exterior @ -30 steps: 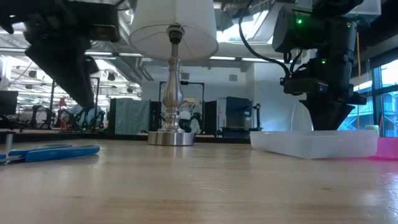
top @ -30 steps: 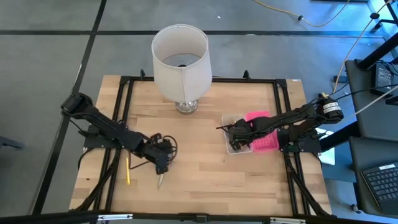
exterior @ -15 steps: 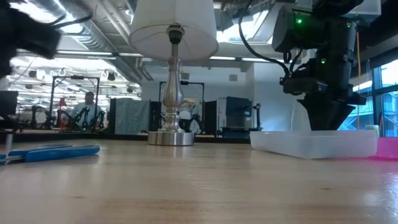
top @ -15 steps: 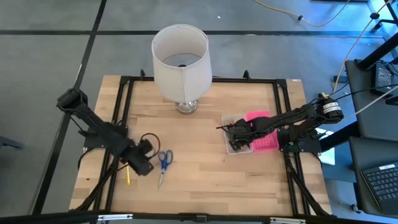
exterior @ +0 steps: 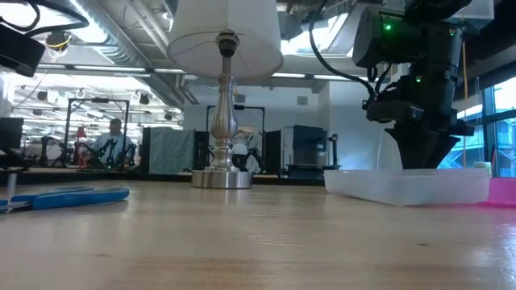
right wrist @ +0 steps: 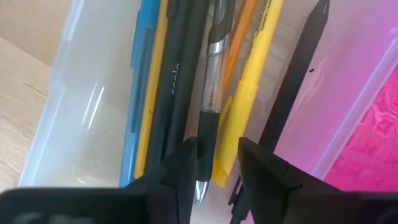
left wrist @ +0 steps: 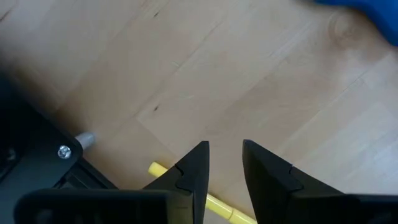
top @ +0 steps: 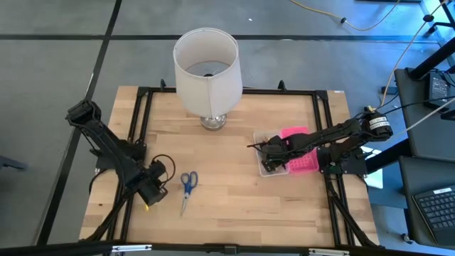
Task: Pick & place school supplies into a supply box
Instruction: Put the yellow pen into the supply box
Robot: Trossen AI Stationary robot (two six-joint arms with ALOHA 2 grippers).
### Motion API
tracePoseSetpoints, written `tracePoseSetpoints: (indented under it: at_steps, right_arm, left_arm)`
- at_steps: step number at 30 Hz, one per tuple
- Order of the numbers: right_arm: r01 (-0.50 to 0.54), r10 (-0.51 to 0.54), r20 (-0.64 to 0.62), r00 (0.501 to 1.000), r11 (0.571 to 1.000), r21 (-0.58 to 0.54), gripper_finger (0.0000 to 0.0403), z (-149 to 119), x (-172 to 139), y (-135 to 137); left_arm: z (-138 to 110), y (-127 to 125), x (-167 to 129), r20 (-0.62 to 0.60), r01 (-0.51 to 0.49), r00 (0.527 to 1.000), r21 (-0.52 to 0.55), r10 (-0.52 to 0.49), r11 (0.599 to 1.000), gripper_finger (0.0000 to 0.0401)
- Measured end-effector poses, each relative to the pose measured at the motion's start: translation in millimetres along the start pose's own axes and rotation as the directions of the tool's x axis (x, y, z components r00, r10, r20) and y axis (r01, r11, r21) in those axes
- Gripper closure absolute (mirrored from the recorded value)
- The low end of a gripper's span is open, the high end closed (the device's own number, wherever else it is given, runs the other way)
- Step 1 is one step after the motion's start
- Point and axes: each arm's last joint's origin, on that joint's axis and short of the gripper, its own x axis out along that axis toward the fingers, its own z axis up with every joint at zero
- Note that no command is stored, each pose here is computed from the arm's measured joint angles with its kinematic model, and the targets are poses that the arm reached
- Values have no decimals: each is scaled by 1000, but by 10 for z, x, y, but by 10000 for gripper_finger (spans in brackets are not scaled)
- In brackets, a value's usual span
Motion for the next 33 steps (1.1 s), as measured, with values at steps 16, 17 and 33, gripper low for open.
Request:
tracePoseSetpoints:
  at_steps: [16, 17, 33]
  right_arm:
    - [-4, 4, 1, 1000, 1000, 1, 281, 1, 0, 3]
    - [-7, 7, 3, 1000, 1000, 2, 281, 3, 1, 6]
    - [-12, 12, 6, 1000, 1000, 3, 281, 6, 1, 12]
  left_arm:
    - [-40, -1, -7, 41, 8, 999, 18, -9, 1000, 241]
    - [-41, -7, -8, 51, 15, 999, 17, -16, 1000, 234]
    - [-191, 27, 123, -139, -68, 990, -295, 27, 953, 234]
